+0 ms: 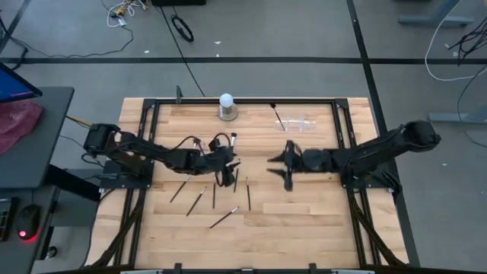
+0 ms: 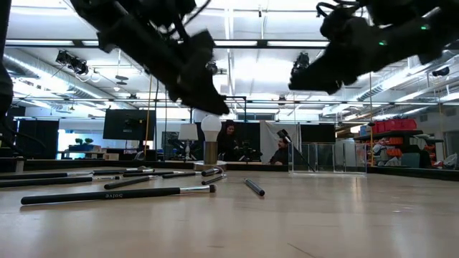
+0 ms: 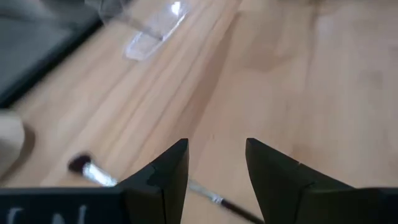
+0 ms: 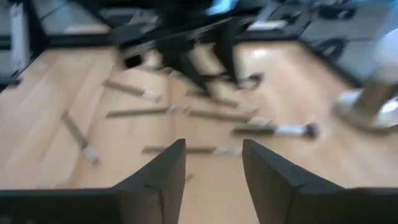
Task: Put items in baskets/containers
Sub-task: Put the silver powder brush into the transparent organizer
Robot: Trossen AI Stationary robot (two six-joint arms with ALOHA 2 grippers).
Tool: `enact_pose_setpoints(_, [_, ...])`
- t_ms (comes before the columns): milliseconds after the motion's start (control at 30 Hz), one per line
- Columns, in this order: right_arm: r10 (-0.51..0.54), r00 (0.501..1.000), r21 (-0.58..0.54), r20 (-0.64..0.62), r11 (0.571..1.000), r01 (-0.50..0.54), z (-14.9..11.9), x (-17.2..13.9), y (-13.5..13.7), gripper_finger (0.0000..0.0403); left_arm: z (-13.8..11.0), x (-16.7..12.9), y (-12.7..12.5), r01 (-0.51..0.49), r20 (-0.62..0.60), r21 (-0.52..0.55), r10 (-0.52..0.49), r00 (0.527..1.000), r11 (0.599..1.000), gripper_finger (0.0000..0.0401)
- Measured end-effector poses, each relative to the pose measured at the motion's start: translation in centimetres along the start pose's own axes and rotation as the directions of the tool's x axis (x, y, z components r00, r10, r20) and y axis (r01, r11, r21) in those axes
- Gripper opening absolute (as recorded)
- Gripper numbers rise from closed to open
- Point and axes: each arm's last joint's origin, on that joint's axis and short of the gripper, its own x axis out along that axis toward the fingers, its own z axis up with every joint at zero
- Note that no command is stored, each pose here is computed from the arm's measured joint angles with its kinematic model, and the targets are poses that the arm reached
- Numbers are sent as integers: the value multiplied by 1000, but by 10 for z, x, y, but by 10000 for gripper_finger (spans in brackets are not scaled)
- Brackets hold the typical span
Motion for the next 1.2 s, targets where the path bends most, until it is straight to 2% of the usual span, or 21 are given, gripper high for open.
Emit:
enact_pose_setpoints(167, [23, 997, 16, -75, 1000, -21, -22, 5, 20, 147, -11, 22, 15, -76, -60, -157, 67, 996, 985, 168])
enact_pose_setpoints(333, [-2, 997, -10, -77, 1000, 1, -30, 12, 22, 140, -21, 47, 38, -170, -105, -260, 147, 984, 950, 197])
enact_pose_setpoints(500, [-18, 999, -18, -34, 1000, 18, -26, 15, 17, 137, -31, 67, 52, -209, -109, -291, 184, 977, 934, 228])
enact_pose_setpoints(633, [-27, 1000, -8, -7, 1000, 27, -23, 16, 14, 137, -42, 78, 58, -236, -135, -292, 204, 969, 927, 231])
enact_pose_setpoints(800, [-29, 1000, -6, -4, 1000, 29, -23, 16, 14, 136, -53, 87, 59, -262, -161, -282, 224, 961, 923, 198])
enact_pose_setpoints(1133, [-29, 1000, -4, 0, 1000, 29, -22, 16, 14, 136, -53, 92, 60, -227, -149, -266, 192, 970, 937, 57])
enact_pose_setpoints(1200, [-29, 1000, -4, -1, 1000, 29, -21, 15, 13, 136, -52, 93, 59, -208, -132, -255, 179, 975, 944, 49])
